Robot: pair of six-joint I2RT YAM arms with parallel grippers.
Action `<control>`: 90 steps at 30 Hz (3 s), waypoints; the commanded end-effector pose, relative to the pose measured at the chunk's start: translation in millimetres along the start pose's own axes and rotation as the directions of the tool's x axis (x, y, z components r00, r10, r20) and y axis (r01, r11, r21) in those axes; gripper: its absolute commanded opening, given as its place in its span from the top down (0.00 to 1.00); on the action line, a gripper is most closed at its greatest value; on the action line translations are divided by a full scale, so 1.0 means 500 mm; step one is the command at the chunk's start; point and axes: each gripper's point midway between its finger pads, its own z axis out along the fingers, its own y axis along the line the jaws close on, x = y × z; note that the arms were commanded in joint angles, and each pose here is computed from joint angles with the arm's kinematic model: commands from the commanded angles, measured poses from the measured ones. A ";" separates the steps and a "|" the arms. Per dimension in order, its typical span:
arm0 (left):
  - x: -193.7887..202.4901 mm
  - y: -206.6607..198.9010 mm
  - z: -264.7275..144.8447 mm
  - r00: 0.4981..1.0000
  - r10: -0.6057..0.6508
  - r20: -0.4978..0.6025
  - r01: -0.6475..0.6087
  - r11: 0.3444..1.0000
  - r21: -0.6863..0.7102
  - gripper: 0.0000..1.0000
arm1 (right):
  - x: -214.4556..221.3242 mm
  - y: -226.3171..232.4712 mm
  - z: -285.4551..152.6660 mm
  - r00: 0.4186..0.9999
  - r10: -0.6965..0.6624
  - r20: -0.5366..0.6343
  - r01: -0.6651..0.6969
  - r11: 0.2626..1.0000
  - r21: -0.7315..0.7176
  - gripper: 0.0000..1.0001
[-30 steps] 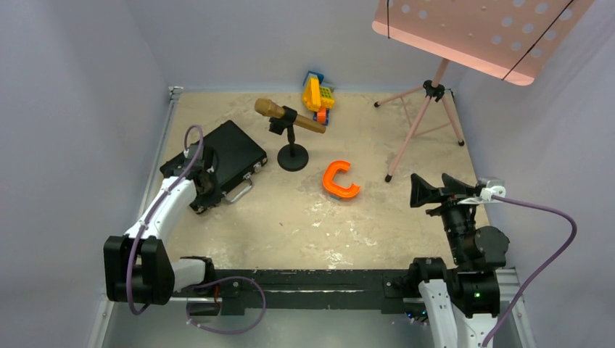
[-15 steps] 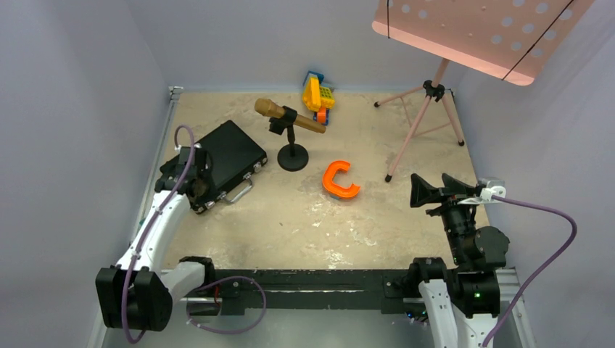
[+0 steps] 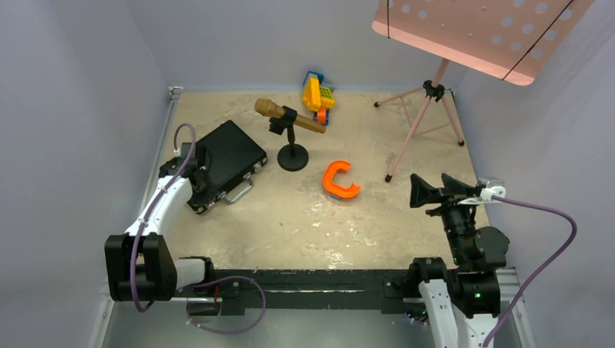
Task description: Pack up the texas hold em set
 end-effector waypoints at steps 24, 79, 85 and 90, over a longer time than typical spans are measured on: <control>0.108 -0.021 0.063 0.964 -0.032 -0.264 0.035 0.999 0.006 0.96 | -0.011 -0.002 0.002 1.000 0.009 0.028 -0.009 1.000 0.009 0.09; -0.124 -0.081 -0.123 0.915 0.088 0.393 -0.146 0.982 0.120 0.30 | 0.002 -0.009 0.015 1.000 0.010 -0.006 -0.010 1.000 0.025 0.09; -0.117 -0.109 -0.231 0.841 0.059 0.538 -0.234 0.936 0.262 0.27 | 0.004 -0.016 0.021 1.000 0.006 -0.020 -0.005 0.999 0.045 0.09; -0.098 -0.111 -0.322 0.776 0.006 0.631 -0.307 0.877 0.370 0.26 | 0.003 -0.023 0.030 0.999 0.003 -0.034 -0.001 0.998 0.067 0.09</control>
